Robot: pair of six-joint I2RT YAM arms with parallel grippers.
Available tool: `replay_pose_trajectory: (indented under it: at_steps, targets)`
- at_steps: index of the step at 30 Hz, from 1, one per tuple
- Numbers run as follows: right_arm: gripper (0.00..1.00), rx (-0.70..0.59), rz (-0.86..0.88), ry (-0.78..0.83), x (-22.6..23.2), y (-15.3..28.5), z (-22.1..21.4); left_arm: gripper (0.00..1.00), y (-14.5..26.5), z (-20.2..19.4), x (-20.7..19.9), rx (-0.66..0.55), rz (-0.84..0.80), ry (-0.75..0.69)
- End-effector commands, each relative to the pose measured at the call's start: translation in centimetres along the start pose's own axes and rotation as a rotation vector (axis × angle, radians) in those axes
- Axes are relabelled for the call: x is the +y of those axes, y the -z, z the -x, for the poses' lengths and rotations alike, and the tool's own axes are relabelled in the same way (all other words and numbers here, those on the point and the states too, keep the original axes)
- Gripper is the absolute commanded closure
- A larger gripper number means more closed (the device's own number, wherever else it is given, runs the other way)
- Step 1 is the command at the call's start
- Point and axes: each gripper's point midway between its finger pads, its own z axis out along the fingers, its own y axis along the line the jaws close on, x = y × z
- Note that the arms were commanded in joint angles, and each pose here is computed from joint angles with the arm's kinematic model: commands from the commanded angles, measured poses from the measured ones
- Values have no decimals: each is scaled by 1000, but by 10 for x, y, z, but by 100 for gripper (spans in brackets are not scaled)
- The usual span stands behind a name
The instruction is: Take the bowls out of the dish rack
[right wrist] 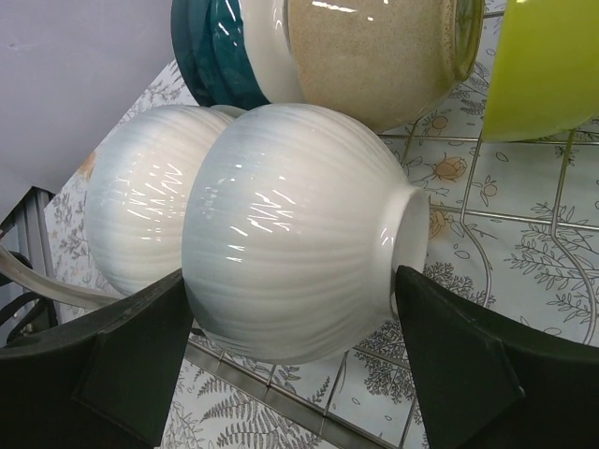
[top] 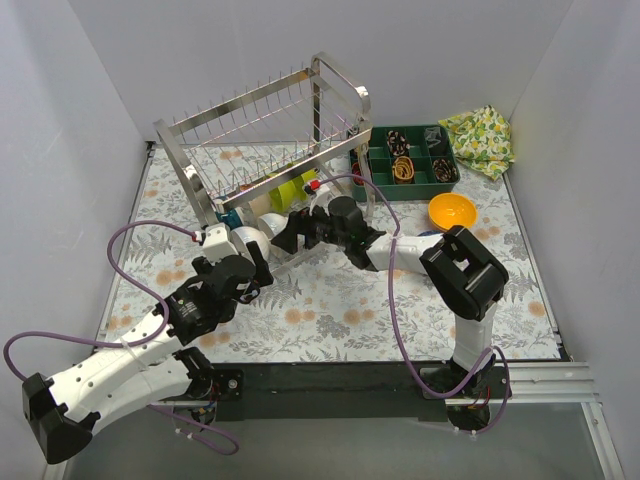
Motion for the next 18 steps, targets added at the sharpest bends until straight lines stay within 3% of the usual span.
replay_pose_trajectory:
  at_steps: [1, 8, 9, 10, 12, 18]
  targets:
    - [14, -36, 56, 58, 17, 1, 20, 6, 0, 4, 2, -19, 3, 3]
    - [42, -26, 129, 111, 33, 1, 23, 6, 0, 4, 2, -22, 0, 1]
    - [48, -25, 138, 125, 37, 1, 22, 6, 0, 5, 2, -24, 0, 2]
    - [63, -28, 145, 142, 41, 1, 23, 5, 0, 5, 2, -23, -1, 2]
    - [74, -42, 145, 198, 49, 2, 26, 5, 0, 5, 2, -23, -1, 2]
    - [85, -85, 60, 310, 54, 3, 41, 5, 3, 8, 4, -37, 0, 16]
